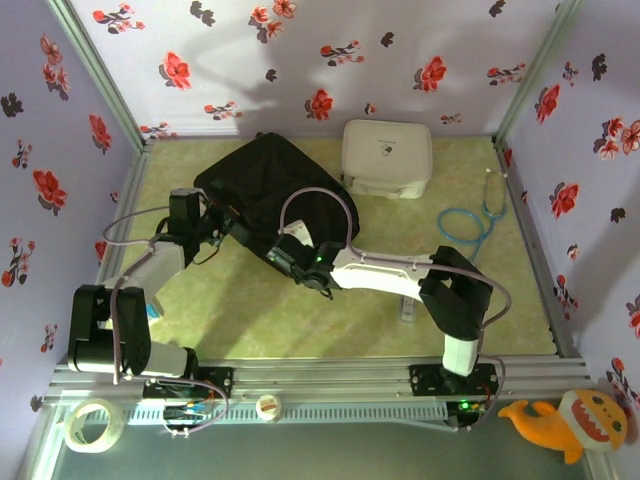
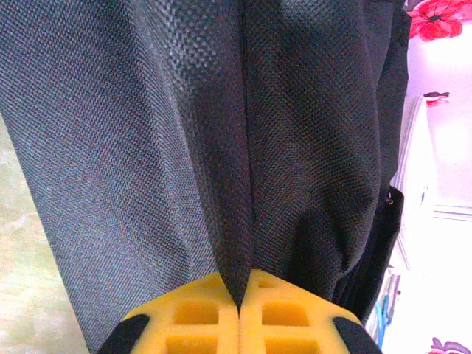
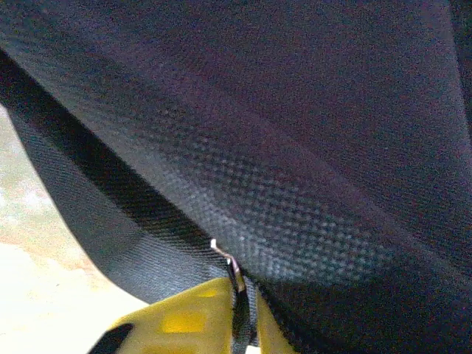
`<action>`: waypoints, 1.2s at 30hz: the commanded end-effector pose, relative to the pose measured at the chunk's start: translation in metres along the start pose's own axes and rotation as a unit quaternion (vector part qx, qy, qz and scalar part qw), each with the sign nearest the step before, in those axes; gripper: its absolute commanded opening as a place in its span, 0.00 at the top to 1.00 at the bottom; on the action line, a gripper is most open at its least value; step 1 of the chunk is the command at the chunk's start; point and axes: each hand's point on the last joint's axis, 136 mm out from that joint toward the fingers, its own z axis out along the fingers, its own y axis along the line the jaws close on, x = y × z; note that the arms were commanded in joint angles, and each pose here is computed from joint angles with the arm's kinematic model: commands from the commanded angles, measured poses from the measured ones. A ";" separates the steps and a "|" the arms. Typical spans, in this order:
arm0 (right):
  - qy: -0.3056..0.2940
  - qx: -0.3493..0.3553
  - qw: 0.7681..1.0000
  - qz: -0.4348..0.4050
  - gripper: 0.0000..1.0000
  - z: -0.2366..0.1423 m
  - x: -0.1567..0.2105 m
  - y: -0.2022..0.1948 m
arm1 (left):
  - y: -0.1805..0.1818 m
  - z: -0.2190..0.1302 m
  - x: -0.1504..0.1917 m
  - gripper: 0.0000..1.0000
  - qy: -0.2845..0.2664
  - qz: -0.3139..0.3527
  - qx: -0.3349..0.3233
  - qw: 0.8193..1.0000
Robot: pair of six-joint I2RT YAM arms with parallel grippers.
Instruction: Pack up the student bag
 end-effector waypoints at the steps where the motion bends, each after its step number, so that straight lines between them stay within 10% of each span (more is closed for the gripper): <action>1: -0.010 0.026 1.000 0.000 0.92 -0.003 -0.008 -0.007 | -0.030 -0.013 -0.023 1.00 -0.038 0.018 0.037 0.998; 31: 0.038 -0.088 0.978 0.184 1.00 -0.016 0.027 -0.061 | -0.016 -0.008 -0.034 1.00 -0.046 0.038 -0.002 0.998; 36: 0.044 -0.190 0.971 0.140 1.00 -0.009 -0.002 -0.012 | 0.000 -0.018 -0.036 0.62 -0.048 0.040 -0.036 0.997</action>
